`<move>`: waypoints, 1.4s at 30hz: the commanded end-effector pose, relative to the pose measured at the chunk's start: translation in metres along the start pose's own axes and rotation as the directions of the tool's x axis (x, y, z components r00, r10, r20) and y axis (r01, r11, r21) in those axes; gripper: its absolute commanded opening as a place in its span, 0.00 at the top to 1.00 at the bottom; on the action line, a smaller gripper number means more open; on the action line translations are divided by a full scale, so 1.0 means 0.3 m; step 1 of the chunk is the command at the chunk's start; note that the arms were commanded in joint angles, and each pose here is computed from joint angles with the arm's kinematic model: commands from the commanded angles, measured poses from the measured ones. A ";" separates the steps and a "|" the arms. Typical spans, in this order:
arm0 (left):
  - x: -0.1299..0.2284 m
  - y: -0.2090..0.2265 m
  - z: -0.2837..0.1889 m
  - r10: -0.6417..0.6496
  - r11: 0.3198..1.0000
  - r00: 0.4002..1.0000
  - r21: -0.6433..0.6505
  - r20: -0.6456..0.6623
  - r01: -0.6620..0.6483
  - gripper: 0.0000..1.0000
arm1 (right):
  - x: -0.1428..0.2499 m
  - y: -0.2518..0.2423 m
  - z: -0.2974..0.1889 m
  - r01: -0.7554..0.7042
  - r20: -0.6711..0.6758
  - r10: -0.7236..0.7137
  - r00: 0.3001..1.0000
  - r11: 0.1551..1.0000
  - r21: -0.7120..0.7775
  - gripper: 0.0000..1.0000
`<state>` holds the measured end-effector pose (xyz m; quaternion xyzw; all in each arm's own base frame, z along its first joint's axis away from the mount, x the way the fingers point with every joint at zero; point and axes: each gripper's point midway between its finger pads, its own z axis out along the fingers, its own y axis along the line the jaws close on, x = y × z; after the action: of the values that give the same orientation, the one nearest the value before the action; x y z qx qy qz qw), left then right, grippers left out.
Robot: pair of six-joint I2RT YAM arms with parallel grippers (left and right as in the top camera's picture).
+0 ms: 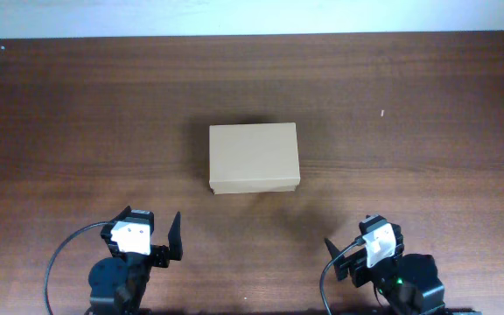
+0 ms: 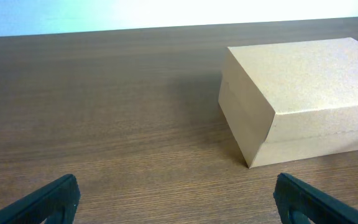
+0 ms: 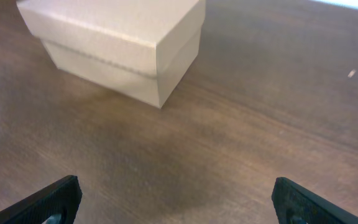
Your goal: Pack container
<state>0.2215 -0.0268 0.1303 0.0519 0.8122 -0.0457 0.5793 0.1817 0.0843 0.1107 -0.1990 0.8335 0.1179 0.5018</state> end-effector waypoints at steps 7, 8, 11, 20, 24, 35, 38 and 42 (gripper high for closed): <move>0.004 -0.005 0.002 0.000 1.000 1.000 0.010 0.005 0.000 0.00 | 0.066 0.018 0.036 0.016 -0.040 -0.017 0.999 1.000 -0.025 0.01; 0.004 -0.005 0.002 0.000 1.000 1.000 0.010 0.005 0.000 0.01 | 0.066 0.017 0.036 0.016 -0.040 -0.017 0.999 1.000 -0.024 0.01; 0.004 -0.005 0.002 0.000 1.000 1.000 0.010 0.005 0.000 0.00 | 0.067 0.017 0.036 0.016 -0.040 -0.017 0.999 1.000 -0.024 0.01; 0.004 -0.005 0.002 0.000 1.000 1.000 0.010 0.005 0.000 0.00 | 0.067 0.017 0.036 0.016 -0.040 -0.017 0.999 1.000 -0.023 0.01; 0.004 -0.005 0.002 0.000 1.000 1.000 0.010 0.005 0.000 0.00 | 0.067 0.017 0.036 0.016 -0.040 -0.017 0.999 1.000 -0.023 0.01; 0.004 -0.005 0.002 0.000 1.000 1.000 0.010 0.005 0.000 0.00 | 0.067 0.017 0.036 0.016 -0.040 -0.017 0.999 1.000 -0.023 0.01; 0.004 -0.005 0.002 0.000 1.000 1.000 0.010 0.005 0.000 0.00 | 0.067 0.017 0.036 0.016 -0.040 -0.017 0.999 1.000 -0.023 0.01; 0.004 -0.005 0.002 0.000 1.000 1.000 0.010 0.005 0.000 0.01 | 0.067 0.017 0.036 0.016 -0.040 -0.017 0.999 1.000 -0.023 0.01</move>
<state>0.2215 -0.0268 0.1304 0.0519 0.8121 -0.0457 0.5794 0.1793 0.0875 0.0884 -0.2091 0.8439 0.1202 0.4792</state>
